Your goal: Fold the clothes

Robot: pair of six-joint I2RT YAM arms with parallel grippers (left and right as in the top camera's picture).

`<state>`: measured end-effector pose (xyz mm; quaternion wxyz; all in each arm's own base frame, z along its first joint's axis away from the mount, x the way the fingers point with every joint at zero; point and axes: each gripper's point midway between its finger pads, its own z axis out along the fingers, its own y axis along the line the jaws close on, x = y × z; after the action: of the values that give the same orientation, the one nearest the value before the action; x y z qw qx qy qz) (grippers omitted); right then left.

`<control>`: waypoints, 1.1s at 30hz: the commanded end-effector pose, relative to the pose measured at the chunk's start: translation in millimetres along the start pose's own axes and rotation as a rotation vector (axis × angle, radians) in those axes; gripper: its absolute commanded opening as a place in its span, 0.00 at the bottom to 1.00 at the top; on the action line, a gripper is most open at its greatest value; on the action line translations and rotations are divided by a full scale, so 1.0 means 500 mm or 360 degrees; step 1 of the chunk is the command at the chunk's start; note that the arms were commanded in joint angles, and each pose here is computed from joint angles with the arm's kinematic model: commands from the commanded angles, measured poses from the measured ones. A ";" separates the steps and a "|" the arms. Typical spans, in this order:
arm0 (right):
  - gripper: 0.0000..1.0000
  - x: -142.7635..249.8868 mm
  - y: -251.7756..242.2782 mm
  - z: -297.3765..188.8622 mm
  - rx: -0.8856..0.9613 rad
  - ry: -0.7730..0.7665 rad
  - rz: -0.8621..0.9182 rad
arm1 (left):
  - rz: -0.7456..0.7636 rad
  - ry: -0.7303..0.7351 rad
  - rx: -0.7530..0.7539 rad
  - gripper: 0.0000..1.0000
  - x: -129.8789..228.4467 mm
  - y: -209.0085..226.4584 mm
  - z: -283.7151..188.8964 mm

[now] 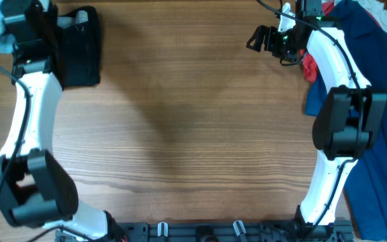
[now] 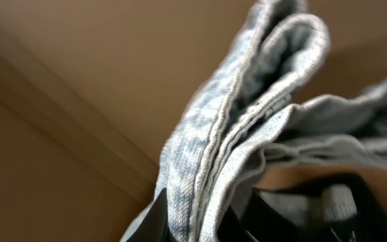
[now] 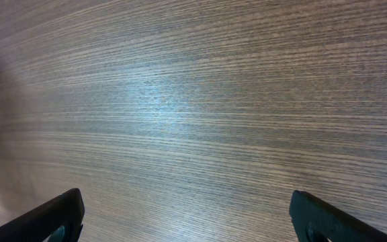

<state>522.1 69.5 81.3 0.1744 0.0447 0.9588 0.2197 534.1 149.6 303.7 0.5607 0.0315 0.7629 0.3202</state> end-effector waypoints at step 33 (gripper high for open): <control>0.98 -0.017 0.031 -0.026 -0.0003 -0.0058 -0.0081 | -0.0240 0.0139 -0.0506 0.04 0.107 0.149 0.062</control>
<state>521.0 76.2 81.2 0.1726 0.0386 0.9592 0.2206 523.2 231.1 255.3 0.4976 -0.0850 0.7625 0.4047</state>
